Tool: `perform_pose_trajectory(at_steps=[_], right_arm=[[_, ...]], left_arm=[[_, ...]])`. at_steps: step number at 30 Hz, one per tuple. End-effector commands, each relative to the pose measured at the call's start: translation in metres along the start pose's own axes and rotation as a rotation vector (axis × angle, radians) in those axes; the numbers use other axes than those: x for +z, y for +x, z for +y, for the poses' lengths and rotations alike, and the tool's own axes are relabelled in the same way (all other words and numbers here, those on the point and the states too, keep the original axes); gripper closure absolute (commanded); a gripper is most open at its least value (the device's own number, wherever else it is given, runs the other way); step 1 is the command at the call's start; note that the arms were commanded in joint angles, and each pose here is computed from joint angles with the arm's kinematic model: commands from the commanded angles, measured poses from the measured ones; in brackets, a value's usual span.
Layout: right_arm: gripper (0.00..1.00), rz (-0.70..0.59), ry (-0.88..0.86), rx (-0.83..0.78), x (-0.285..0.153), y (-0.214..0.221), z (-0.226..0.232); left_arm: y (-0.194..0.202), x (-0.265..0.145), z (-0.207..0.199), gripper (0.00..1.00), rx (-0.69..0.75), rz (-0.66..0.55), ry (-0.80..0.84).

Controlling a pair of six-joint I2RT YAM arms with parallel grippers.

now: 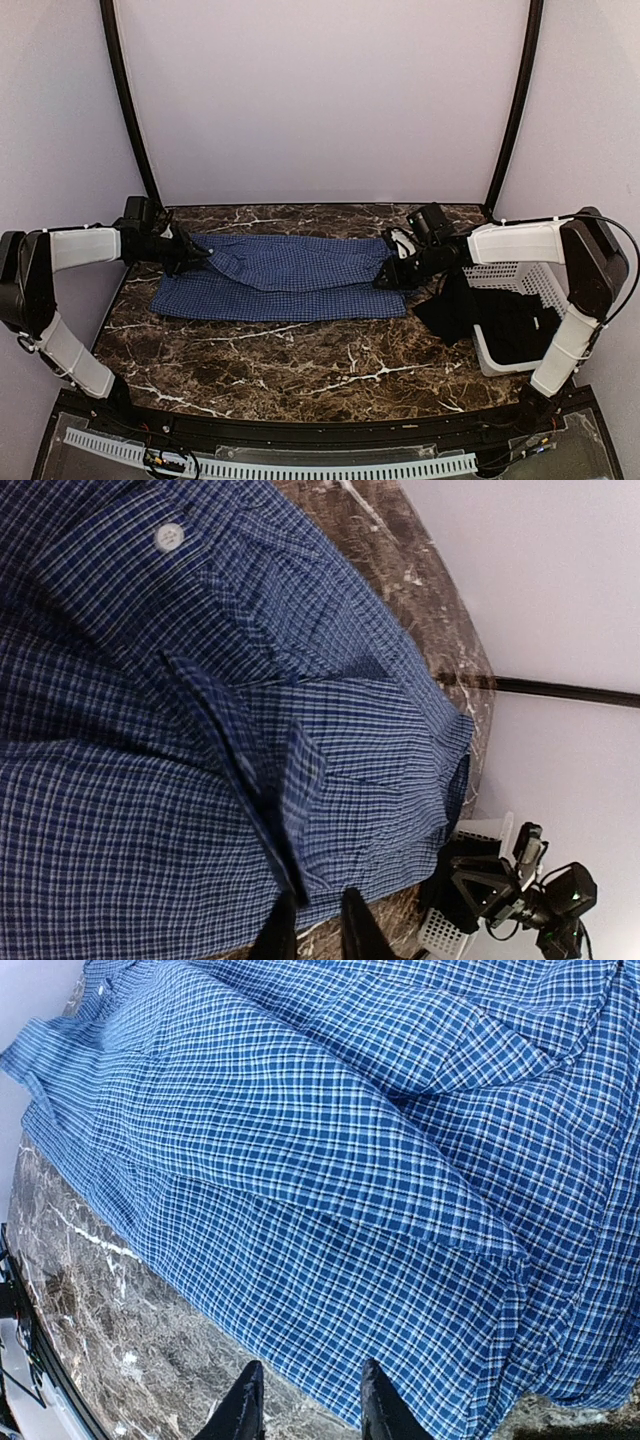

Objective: Fold and stack the mixed laundry pile
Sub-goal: Adjust the rectangle-folded shirt at the center of the board.

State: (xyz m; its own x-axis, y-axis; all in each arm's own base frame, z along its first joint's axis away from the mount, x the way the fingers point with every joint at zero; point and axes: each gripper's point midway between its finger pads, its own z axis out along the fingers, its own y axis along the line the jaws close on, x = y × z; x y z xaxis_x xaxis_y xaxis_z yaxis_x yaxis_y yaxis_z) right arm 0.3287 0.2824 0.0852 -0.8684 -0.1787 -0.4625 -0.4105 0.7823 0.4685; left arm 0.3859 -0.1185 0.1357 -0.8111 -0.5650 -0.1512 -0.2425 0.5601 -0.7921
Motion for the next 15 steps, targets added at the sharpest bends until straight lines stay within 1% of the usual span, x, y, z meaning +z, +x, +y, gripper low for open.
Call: perform_pose_trajectory(at_steps=[1,3,4,5,6,7,8,11,12,13,15], right_arm=[[0.70,-0.005,0.008,-0.009,-0.006,-0.001,0.006],[0.70,-0.008,0.021,-0.017,-0.008,-0.003,0.008],[0.70,-0.007,0.031,-0.022,-0.008,-0.003,0.010],[0.70,-0.008,0.040,-0.029,-0.009,-0.005,0.013],[0.70,-0.010,0.054,-0.037,-0.009,-0.007,0.016],[0.70,-0.014,0.066,-0.047,-0.009,-0.010,0.019],[0.70,-0.014,0.075,-0.056,-0.009,-0.012,0.023],[0.71,0.002,0.086,-0.066,0.000,-0.013,0.032],[0.71,0.010,0.086,-0.066,0.004,-0.013,0.033],[0.71,0.022,0.087,-0.064,0.009,-0.011,0.034],[0.71,0.051,0.092,-0.055,0.023,-0.008,0.034]], left_arm=[[0.003,-0.005,0.033,0.79,0.039,-0.027,-0.140],[-0.003,-0.017,0.032,0.66,0.090,-0.088,-0.169],[-0.006,-0.025,0.026,0.64,0.119,-0.119,-0.169],[-0.010,-0.030,0.028,0.58,0.156,-0.147,-0.202],[-0.017,-0.037,0.020,0.56,0.193,-0.184,-0.213],[-0.018,-0.039,0.020,0.53,0.229,-0.185,-0.236],[-0.024,-0.041,0.014,0.51,0.258,-0.206,-0.253],[-0.031,-0.033,0.006,0.50,0.323,-0.182,-0.278],[-0.029,-0.023,0.014,0.50,0.324,-0.140,-0.300],[-0.033,-0.020,0.009,0.51,0.333,-0.136,-0.298],[-0.032,0.002,0.021,0.54,0.333,-0.081,-0.348]])
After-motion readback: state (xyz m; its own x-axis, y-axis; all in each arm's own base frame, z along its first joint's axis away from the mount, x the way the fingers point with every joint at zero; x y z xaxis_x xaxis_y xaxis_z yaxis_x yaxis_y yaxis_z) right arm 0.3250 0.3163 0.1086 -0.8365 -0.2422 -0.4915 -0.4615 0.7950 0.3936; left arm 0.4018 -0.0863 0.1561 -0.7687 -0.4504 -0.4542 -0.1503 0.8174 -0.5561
